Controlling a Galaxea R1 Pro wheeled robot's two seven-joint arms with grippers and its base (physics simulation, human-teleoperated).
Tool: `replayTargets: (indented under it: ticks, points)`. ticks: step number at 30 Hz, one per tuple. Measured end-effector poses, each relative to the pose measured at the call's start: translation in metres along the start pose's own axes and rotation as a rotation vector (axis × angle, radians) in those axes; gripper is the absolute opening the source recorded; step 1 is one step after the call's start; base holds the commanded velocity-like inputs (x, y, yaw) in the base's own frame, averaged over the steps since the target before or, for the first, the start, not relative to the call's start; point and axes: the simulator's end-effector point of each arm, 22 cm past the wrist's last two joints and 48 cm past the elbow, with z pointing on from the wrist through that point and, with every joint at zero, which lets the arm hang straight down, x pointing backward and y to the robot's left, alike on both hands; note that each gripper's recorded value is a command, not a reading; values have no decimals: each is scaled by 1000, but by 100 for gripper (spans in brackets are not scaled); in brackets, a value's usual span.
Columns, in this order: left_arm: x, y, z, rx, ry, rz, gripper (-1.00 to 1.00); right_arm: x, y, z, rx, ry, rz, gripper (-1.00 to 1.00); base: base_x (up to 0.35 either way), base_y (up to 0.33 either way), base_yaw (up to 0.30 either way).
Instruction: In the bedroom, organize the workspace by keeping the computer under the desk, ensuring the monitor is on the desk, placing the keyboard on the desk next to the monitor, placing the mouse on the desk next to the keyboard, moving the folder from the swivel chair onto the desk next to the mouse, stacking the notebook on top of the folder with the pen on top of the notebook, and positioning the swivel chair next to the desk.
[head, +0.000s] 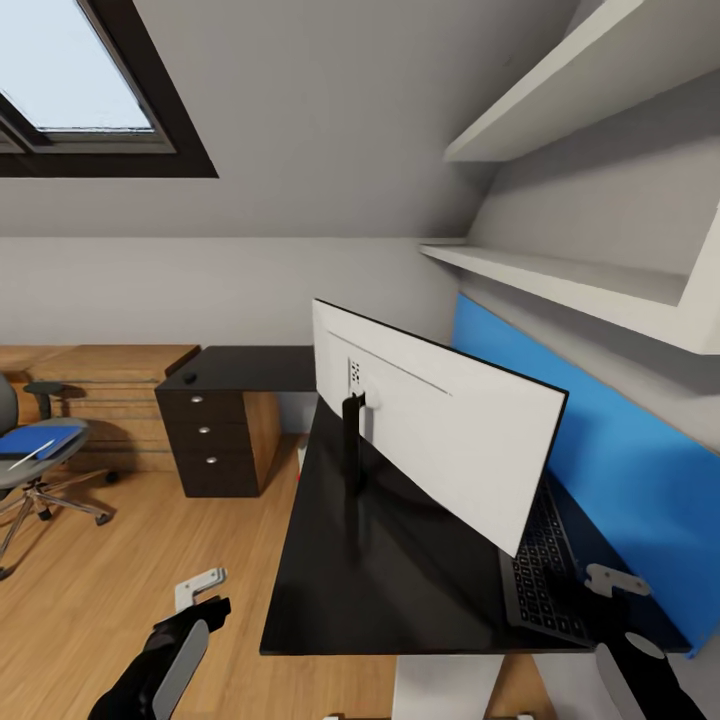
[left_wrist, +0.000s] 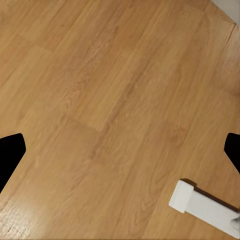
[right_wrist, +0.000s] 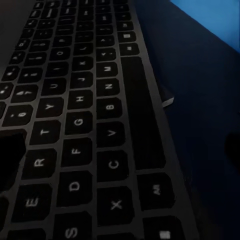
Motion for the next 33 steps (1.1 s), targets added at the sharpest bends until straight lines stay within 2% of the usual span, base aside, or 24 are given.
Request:
replayTargets:
  ticks: [16, 33]
  points:
    - [2, 0, 1, -1, 4, 3, 100, 1, 0, 0, -1, 2, -2, 100, 102, 0, 0]
    - [-1, -3, -1, 5, -2, -3, 100, 0, -1, 1, 3, 6, -1, 100, 10, 0, 0]
